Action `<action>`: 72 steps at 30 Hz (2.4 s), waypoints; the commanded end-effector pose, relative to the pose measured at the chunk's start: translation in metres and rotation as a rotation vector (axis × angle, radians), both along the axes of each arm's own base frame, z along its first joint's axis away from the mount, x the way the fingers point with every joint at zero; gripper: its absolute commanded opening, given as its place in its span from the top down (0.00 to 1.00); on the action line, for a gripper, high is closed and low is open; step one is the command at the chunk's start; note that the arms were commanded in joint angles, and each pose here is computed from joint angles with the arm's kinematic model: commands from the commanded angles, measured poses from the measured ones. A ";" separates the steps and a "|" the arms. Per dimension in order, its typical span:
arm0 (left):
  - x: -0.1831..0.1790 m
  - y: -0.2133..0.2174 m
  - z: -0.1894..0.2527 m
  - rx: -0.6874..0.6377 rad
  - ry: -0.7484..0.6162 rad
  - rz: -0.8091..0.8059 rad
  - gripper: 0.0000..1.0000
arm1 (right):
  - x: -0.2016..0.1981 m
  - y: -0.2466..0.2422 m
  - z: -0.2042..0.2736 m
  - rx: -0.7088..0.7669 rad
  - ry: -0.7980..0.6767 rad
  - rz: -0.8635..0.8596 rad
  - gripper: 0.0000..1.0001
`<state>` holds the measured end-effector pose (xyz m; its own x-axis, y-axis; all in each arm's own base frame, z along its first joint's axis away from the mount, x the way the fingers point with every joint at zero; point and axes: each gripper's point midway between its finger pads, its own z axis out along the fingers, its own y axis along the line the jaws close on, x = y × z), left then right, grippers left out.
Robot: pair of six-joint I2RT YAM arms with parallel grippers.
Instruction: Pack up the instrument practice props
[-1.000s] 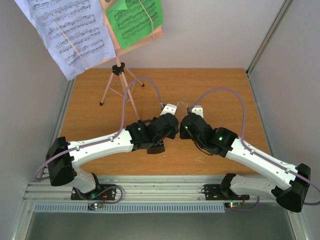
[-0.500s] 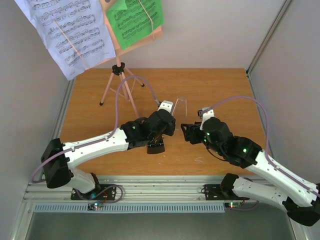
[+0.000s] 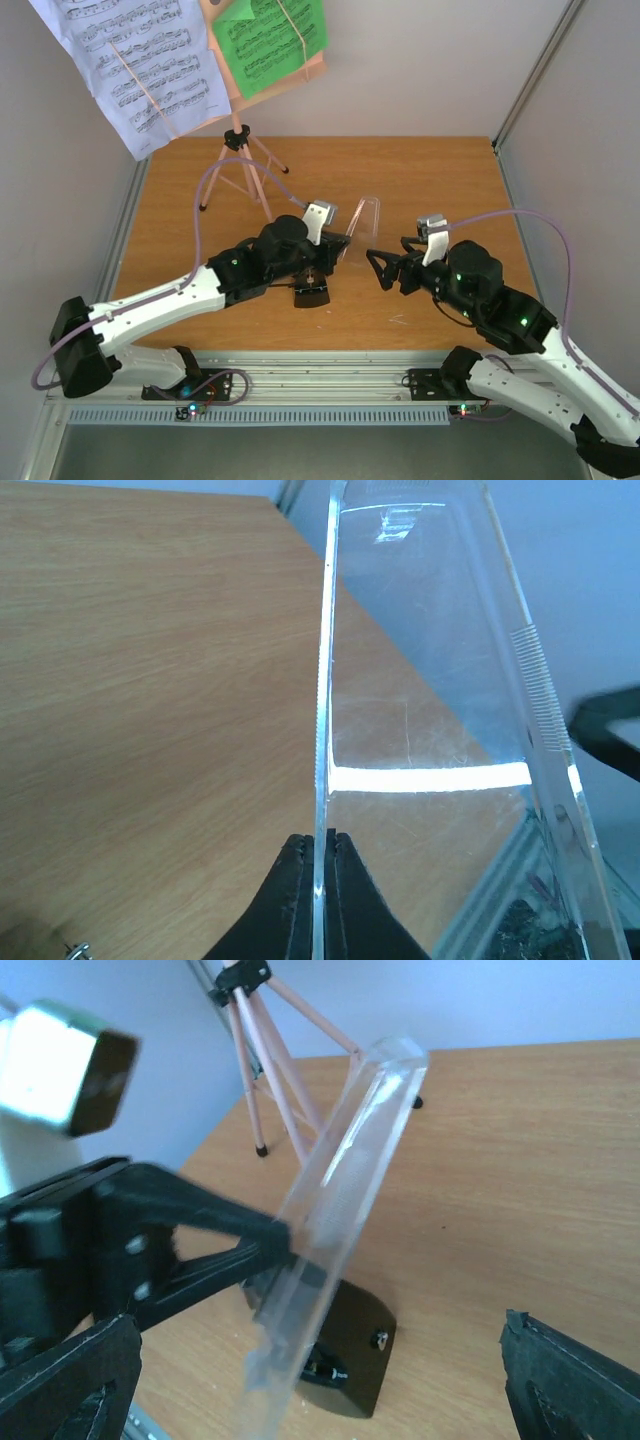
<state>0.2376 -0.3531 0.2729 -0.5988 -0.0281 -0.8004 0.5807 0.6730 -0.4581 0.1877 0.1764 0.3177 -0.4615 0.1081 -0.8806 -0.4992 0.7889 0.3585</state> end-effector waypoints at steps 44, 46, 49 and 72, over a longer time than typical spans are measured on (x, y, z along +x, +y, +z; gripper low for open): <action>-0.104 0.032 0.108 -0.625 -0.071 -0.568 0.99 | -0.044 0.071 0.111 0.617 -0.118 0.786 0.10; -0.103 0.030 0.107 -0.624 -0.069 -0.566 1.00 | -0.044 0.072 0.111 0.614 -0.114 0.787 0.10; -0.100 0.030 0.106 -0.624 -0.062 -0.554 1.00 | -0.043 0.074 0.109 0.612 -0.105 0.791 0.13; -0.098 0.031 0.108 -0.624 -0.072 -0.541 1.00 | -0.043 0.080 0.105 0.616 -0.077 0.825 0.30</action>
